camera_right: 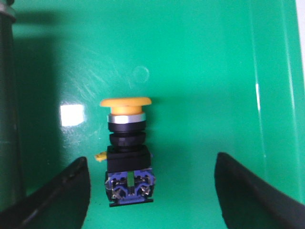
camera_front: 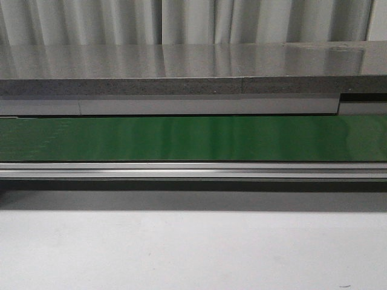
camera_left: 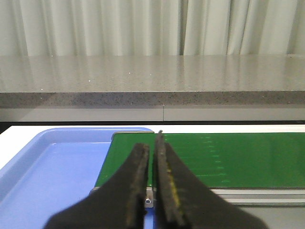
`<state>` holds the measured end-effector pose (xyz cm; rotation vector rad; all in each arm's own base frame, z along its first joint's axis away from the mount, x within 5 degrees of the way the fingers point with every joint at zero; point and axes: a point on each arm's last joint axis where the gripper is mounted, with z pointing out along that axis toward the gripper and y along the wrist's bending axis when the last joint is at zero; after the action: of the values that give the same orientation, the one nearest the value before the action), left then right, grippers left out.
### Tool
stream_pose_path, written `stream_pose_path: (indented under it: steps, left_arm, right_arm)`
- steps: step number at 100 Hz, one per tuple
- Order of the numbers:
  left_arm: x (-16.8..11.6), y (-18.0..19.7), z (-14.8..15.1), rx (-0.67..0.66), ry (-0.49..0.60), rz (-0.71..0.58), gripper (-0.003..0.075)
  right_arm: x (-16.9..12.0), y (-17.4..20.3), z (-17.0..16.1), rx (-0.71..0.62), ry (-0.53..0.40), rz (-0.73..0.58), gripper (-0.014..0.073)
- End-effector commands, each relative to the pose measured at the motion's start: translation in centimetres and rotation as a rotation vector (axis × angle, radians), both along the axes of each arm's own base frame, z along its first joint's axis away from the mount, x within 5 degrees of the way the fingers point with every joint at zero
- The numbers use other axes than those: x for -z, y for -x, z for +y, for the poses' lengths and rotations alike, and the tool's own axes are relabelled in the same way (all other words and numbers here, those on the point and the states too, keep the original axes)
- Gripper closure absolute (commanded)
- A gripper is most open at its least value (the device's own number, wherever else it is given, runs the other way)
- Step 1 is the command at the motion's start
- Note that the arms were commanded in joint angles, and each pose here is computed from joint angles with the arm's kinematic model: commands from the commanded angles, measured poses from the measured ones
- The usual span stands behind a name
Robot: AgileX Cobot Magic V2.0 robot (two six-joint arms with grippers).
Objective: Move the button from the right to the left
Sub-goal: 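Lower the right gripper around the yellow-capped push button and close, then lift the push button with the right gripper over the conveyor belt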
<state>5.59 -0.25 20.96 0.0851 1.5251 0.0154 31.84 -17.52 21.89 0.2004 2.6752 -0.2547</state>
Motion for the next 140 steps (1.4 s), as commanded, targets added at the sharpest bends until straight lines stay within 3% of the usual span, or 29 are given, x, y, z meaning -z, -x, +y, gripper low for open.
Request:
stream_pose_path:
  steps: [1, 86, 115, 140]
  left_arm:
    - [0.4, 0.2, -0.1, 0.012, 0.017, -0.076, 0.0715]
    - [0.4, 0.2, -0.1, 0.012, 0.017, -0.076, 0.0715]
    - [0.4, 0.2, -0.1, 0.012, 0.017, -0.076, 0.0715]
    - [0.4, 0.2, -0.1, 0.012, 0.017, -0.076, 0.0715]
  right_arm:
    - [-1.9, -0.4, -0.5, -0.004, 0.048, -0.080, 0.0082]
    - [3.1, -1.2, -0.9, -0.045, -0.027, 0.064, 0.0092]
    - [3.6, -0.8, -1.7, -0.021, -0.036, 0.077, 0.0356]
    - [3.0, -0.6, -1.7, -0.013, -0.036, 0.061, 0.0412]
